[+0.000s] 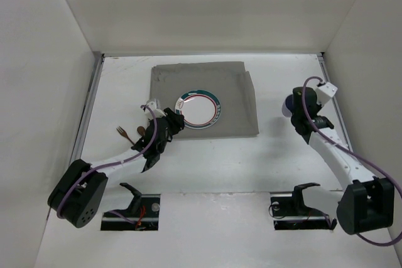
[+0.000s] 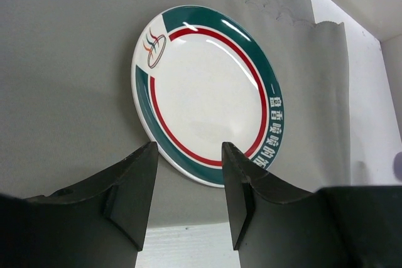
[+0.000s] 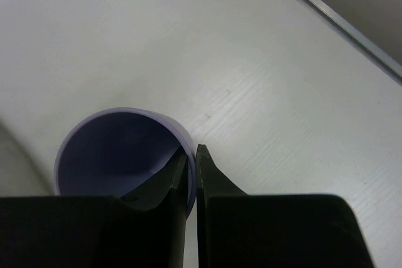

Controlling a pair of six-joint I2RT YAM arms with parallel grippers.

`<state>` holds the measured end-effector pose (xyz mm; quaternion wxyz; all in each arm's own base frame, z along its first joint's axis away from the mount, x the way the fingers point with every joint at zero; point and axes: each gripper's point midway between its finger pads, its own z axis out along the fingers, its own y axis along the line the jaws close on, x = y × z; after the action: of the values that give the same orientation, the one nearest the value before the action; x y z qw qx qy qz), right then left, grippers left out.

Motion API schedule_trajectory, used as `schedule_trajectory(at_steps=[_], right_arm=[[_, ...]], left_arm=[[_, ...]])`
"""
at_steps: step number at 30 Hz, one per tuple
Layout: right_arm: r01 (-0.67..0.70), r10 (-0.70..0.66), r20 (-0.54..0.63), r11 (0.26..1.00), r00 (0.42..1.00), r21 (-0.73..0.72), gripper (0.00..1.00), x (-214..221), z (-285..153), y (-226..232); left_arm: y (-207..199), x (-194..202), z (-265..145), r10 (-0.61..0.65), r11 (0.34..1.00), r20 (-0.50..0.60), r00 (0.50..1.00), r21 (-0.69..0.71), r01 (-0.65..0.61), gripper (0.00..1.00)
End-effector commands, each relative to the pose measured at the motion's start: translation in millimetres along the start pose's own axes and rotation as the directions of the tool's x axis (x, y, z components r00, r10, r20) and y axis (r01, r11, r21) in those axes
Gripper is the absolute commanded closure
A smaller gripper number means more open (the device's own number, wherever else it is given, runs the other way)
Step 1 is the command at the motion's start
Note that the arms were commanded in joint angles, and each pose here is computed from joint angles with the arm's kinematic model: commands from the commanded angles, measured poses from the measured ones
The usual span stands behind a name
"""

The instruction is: Set the dinner table for one person

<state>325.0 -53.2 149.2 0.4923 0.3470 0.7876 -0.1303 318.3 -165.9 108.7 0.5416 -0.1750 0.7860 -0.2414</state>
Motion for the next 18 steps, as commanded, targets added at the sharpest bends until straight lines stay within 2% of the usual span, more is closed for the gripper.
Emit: schedule_trajectory(at_steps=[1,8,13,18], right_arm=[[-0.013,0.034,0.136,0.988,0.99,-0.152,0.91,-61.2,-37.9,53.3],[0.12,-0.09,0.085,0.871,0.992,-0.476,0.91,-47.0,-67.9,213.4],[0.228,-0.208,0.1,0.792,0.973,-0.567,0.91,-32.3,-58.0,299.4],[0.287,-0.286,0.093,0.776,0.954,-0.561,0.91,-17.9,-35.6,339.8]], left_arm=[[-13.4,-13.8,5.2,-0.029,0.999,0.044,0.999,0.035,0.027,0.57],[-13.1,-11.1,7.7,-0.029,0.999,0.036,0.999,0.033,0.028,0.57],[-10.3,-19.1,2.3,-0.047,0.998,0.06,0.997,0.037,0.045,0.57],[-3.5,-18.2,5.3,-0.049,0.999,0.058,0.997,0.014,0.048,0.57]])
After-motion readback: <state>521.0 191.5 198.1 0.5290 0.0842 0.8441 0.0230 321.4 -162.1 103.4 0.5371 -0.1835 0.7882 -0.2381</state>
